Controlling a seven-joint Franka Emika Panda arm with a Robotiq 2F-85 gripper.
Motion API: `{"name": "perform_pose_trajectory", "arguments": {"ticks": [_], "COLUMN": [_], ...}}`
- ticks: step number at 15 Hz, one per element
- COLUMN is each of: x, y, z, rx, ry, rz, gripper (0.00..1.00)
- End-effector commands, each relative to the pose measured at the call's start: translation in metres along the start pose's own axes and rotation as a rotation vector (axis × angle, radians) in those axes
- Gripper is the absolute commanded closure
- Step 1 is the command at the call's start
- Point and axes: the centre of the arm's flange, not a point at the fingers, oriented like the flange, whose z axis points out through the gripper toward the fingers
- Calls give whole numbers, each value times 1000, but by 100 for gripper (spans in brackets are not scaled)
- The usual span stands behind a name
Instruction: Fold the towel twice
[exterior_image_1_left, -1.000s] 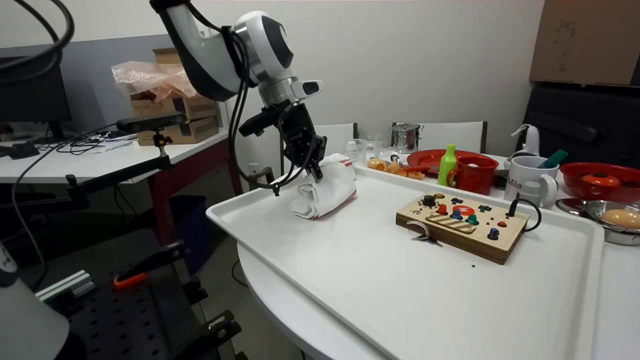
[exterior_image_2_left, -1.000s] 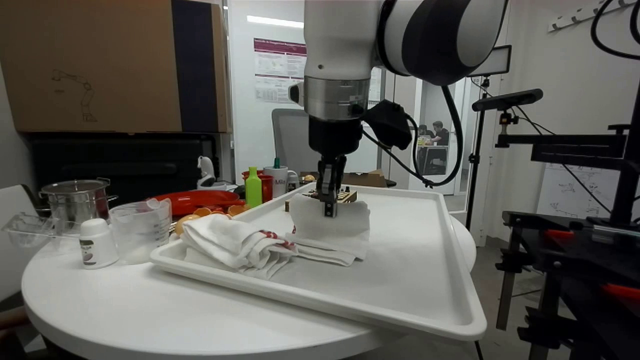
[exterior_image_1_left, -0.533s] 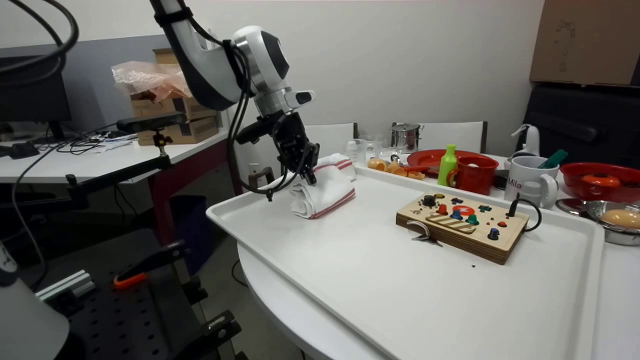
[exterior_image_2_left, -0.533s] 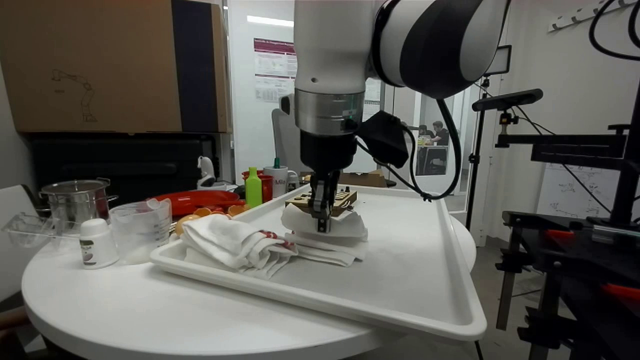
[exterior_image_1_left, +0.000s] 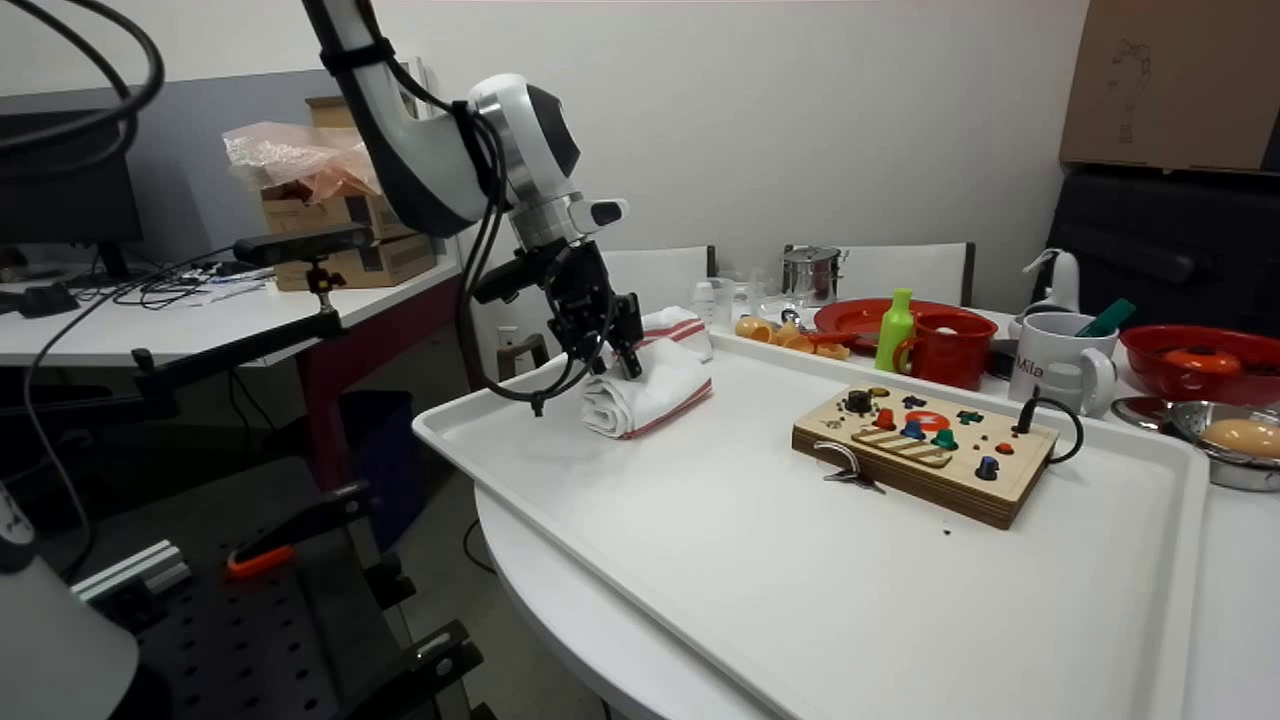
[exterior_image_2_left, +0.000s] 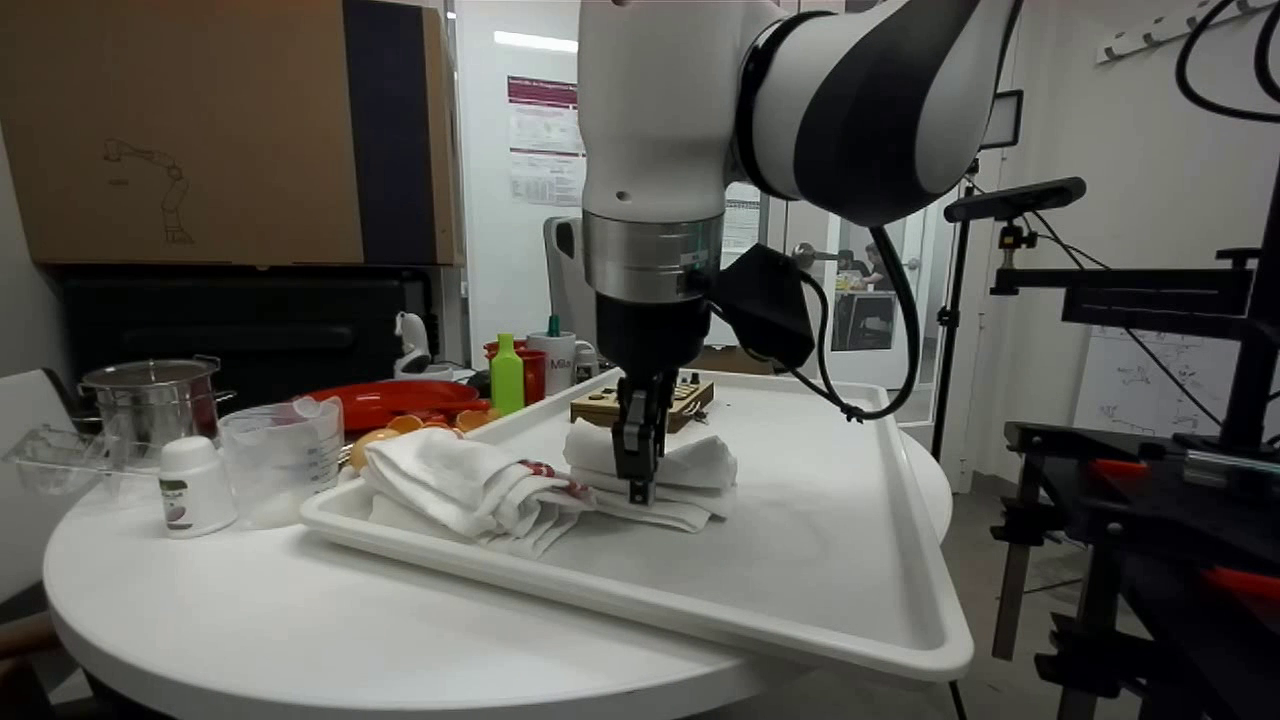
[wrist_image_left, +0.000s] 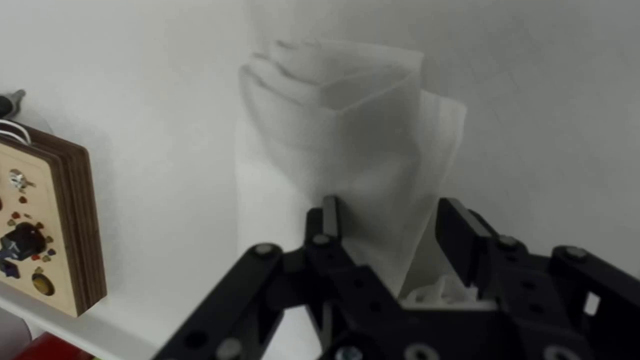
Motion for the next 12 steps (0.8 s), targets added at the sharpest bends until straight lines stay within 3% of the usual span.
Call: {"name": "perform_pose_trajectory", "arguments": {"ticks": [1,3,4,12], "x": [5,6,6,3], "y": [-1,2,3,1], "z": [7,5,3,-11], "rx": [-13,-9,-5,21], "ry": [4,3,5,-1], "rz": [24,34,34,19], "gripper": [14,2,0,0]}}
